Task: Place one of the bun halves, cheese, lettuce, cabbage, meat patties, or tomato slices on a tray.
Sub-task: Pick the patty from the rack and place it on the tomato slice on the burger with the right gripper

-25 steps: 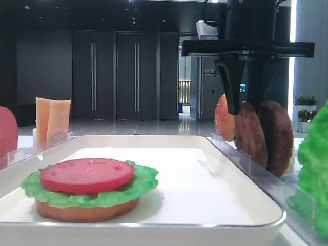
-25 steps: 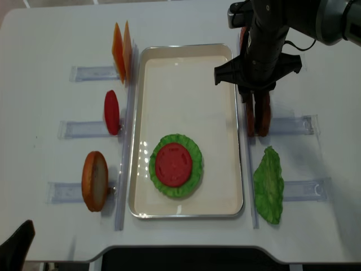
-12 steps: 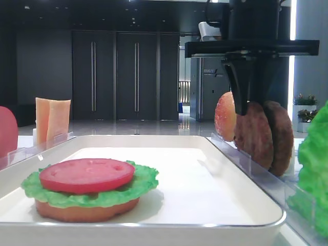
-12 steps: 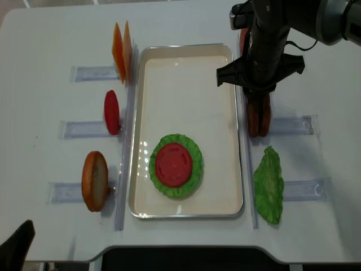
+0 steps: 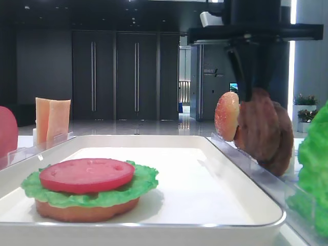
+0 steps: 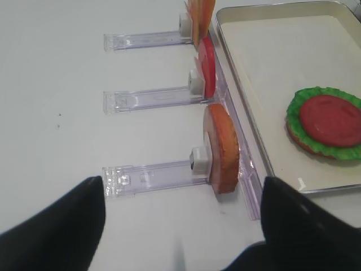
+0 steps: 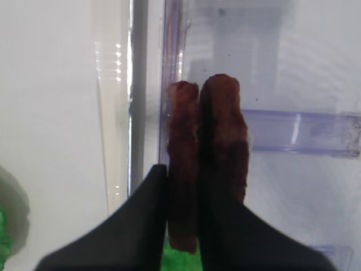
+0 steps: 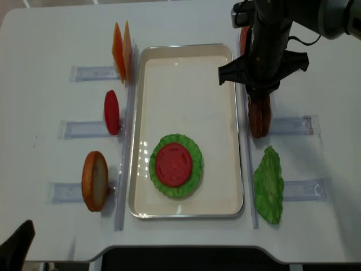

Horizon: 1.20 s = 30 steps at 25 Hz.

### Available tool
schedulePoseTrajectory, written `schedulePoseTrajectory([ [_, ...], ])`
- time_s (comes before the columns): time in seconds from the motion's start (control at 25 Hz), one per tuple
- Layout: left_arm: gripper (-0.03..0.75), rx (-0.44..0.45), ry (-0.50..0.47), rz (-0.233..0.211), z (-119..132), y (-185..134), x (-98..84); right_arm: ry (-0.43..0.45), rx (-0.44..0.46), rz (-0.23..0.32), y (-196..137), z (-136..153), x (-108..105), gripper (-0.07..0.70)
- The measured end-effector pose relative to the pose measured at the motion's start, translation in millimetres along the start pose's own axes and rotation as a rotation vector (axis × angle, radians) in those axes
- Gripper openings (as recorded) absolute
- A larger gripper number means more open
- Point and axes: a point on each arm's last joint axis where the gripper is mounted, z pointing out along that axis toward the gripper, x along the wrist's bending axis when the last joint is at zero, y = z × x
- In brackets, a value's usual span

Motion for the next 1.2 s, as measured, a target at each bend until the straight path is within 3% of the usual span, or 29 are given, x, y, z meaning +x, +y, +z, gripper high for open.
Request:
schedulePoseTrajectory([
  [0.36,0.660,0.000,0.000,0.000,0,0,0.0,0.109,-0.102,0.023,-1,-48,3,0.111],
  [0.68,0.660,0.000,0.000,0.000,0,0,0.0,0.211,-0.152,0.012,-28,-77,7,0.111],
  [0.92,0.660,0.000,0.000,0.000,0,0,0.0,0.408,-0.176,-0.001,-57,-64,23,0.111],
  [1.2,0.660,0.000,0.000,0.000,0,0,0.0,0.730,-0.190,-0.012,-75,-37,41,0.111],
])
